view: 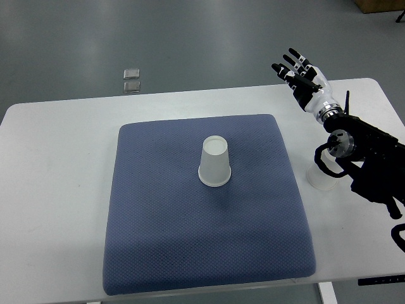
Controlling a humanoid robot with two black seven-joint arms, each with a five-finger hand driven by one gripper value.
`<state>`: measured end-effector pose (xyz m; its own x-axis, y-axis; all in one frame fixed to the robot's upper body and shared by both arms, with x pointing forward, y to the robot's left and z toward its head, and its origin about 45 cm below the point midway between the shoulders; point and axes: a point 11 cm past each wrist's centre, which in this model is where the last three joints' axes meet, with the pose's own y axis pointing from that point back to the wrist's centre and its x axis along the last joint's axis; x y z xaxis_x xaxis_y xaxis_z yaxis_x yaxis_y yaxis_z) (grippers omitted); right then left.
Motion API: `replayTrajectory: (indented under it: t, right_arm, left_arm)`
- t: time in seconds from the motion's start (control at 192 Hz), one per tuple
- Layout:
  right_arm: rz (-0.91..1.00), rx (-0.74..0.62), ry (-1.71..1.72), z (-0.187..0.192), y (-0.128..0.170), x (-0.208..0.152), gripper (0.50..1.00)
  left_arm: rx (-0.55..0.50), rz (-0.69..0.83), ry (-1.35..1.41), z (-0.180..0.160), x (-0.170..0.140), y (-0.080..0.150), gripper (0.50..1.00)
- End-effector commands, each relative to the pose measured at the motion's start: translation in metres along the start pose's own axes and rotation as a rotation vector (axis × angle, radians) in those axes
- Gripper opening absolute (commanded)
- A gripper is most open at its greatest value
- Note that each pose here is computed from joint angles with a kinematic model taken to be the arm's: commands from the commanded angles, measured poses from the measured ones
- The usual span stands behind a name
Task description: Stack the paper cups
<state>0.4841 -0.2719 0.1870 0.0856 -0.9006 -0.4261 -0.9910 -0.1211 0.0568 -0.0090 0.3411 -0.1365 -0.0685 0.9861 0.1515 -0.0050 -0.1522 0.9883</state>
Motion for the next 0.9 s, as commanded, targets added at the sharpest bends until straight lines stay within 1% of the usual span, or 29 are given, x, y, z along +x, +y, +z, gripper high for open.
replayTrajectory:
  t: [0.0, 0.775, 0.895]
  right_arm:
    - [0.002, -0.001, 0.0, 0.0002, 0.0004, 0.001, 0.915]
    - [0.002, 0.001, 0.003, -0.0016, -0.0003, 0.0008, 0.915]
    - [0.006, 0.013, 0.009, -0.0075, -0.0042, -0.0029, 0.915]
  left_arm:
    - [0.0, 0.002, 0.001, -0.0001, 0.0005, 0.0, 1.0]
    - [0.007, 0.008, 0.003, -0.0038, 0.0029, -0.0001, 1.0]
    - [0.008, 0.008, 0.003, -0.0047, 0.003, -0.0001, 1.0]
